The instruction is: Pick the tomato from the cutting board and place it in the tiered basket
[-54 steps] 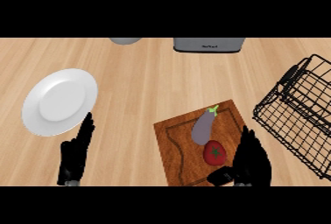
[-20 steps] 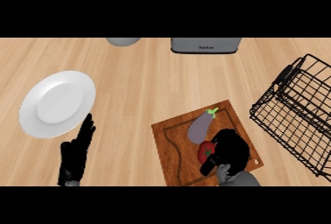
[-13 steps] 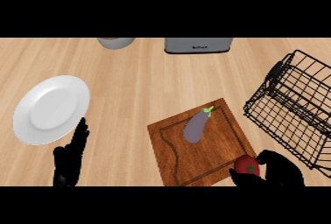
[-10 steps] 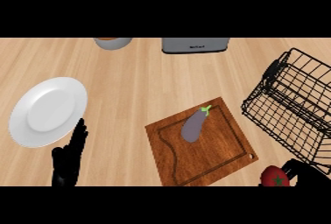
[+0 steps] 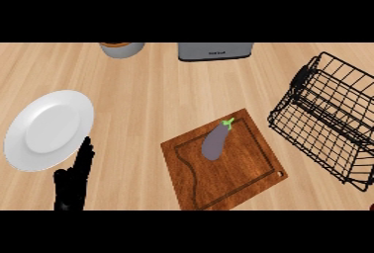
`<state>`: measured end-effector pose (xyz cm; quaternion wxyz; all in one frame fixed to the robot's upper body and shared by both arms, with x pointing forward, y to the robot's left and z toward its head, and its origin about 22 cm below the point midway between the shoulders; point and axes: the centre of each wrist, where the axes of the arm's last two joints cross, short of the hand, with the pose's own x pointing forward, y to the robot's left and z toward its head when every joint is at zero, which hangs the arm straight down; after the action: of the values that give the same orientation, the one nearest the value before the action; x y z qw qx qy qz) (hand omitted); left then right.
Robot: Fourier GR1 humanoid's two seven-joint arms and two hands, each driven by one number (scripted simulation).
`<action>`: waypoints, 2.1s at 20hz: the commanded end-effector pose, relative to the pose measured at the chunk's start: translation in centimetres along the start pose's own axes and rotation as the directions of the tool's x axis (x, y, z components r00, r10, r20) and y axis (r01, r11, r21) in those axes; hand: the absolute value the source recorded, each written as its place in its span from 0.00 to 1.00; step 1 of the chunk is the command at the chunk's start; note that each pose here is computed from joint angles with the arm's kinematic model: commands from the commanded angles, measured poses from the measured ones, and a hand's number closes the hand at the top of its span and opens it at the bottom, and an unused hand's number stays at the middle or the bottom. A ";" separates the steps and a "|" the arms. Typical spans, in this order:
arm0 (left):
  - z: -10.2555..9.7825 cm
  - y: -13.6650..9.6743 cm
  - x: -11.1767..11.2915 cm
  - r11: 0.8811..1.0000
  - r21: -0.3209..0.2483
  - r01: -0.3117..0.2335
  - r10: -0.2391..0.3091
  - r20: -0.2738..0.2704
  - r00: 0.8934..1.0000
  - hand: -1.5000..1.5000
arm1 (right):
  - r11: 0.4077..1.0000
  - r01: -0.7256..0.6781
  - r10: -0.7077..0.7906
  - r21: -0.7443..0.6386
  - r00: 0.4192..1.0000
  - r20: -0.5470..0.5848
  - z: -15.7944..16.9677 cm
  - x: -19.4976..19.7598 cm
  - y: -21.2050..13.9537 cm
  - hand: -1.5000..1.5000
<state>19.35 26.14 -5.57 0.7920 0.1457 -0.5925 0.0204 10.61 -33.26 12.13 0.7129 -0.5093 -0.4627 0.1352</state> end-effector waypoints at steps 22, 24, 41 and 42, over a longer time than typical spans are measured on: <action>-1.2 -1.9 0.5 0.996 -0.083 0.015 -0.012 0.036 0.999 0.50 | 0.960 0.048 -0.040 -0.275 0.999 0.034 -3.8 5.3 -17.6 1.00; -1.7 -0.5 0.8 0.996 -0.093 0.010 -0.006 0.036 0.999 0.50 | 0.959 0.042 -0.035 -0.280 0.999 0.027 -4.9 7.3 -18.6 1.00; -1.7 -1.7 1.0 0.997 -0.081 0.011 -0.008 0.037 0.999 0.50 | 0.986 -0.040 0.043 -0.160 0.999 0.019 -14.6 8.9 -10.3 1.00; -1.1 -2.4 0.8 0.997 -0.082 0.013 -0.011 0.028 1.000 0.50 | 0.988 -0.038 0.039 -0.150 0.999 0.006 -13.4 9.0 -8.3 1.00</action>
<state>21.58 23.92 -5.32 0.7838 0.1128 -0.6106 -0.0137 22.16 -39.95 25.07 0.6581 -0.5717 -0.4762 0.1155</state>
